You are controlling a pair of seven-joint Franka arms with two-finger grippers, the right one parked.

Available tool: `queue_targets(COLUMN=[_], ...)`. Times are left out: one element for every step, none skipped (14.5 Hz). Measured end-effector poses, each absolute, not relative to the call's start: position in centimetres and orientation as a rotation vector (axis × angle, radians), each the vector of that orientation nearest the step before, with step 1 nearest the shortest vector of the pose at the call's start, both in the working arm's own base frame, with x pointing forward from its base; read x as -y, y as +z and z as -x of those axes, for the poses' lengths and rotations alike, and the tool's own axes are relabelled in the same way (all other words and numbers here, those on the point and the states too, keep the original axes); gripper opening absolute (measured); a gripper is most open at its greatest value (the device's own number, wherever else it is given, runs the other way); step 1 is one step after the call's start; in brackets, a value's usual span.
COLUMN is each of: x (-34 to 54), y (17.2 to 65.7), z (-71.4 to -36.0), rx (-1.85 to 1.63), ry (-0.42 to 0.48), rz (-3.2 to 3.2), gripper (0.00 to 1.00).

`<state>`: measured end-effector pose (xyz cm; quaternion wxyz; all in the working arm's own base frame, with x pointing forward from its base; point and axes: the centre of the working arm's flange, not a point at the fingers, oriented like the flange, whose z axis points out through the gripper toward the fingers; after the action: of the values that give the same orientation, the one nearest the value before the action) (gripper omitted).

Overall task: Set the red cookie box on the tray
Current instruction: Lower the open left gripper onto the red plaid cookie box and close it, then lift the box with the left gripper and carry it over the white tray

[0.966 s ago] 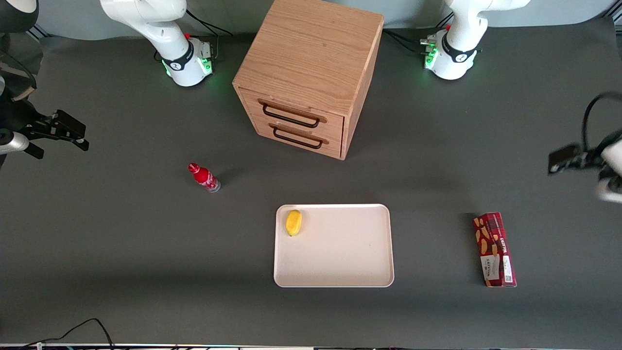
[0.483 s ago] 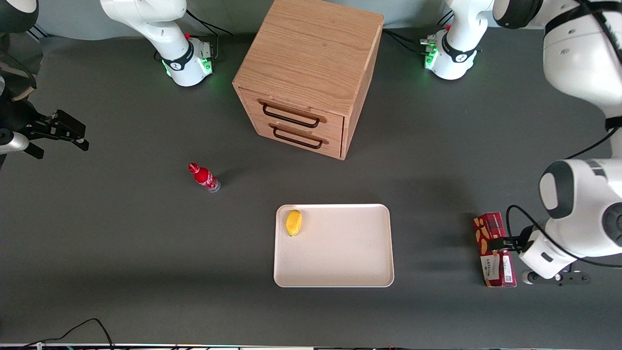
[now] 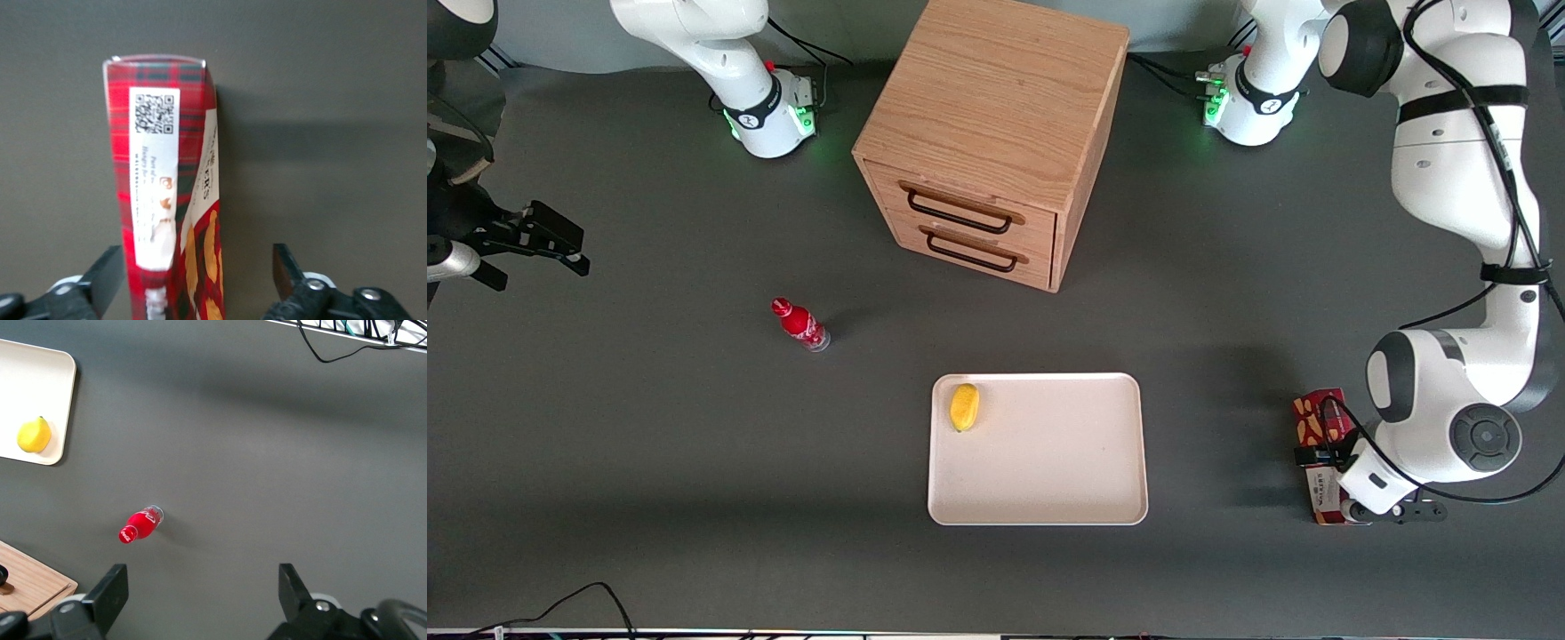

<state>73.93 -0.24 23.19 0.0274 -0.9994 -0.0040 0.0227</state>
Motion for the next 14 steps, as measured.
queue_targets(x=[0.2,0.1,0.0,-0.2,-0.3,-0.3,-0.3,-0.2,-0.2,-0.1,0.2,0.6,1.1,1.9], y=[22.7,22.4,22.5,22.5,22.6,22.6,22.9,23.3,24.1,25.5,27.3,29.9,33.0,36.7], z=[-73.9,-73.9,-73.9,-73.9,-73.9,-74.0,-74.0,-74.2,-74.5,-75.0,-75.3,-75.4,-75.4,-75.1], rx=[0.009,0.008,0.009,0.010,0.010,0.010,0.010,0.009,0.009,0.008,0.005,0.001,-0.004,-0.012], ry=[0.075,0.078,0.077,0.076,0.075,0.071,0.063,0.050,0.025,-0.007,-0.032,-0.057,-0.085,-0.112], rz=[3.082,3.080,3.078,3.077,3.076,3.076,3.076,3.076,3.077,3.079,3.082,3.085,3.091,3.102], gripper=[0.97,0.90,0.77,0.66,0.53,0.43,0.33,0.21,0.14,0.13,0.13,0.12,0.12,0.12])
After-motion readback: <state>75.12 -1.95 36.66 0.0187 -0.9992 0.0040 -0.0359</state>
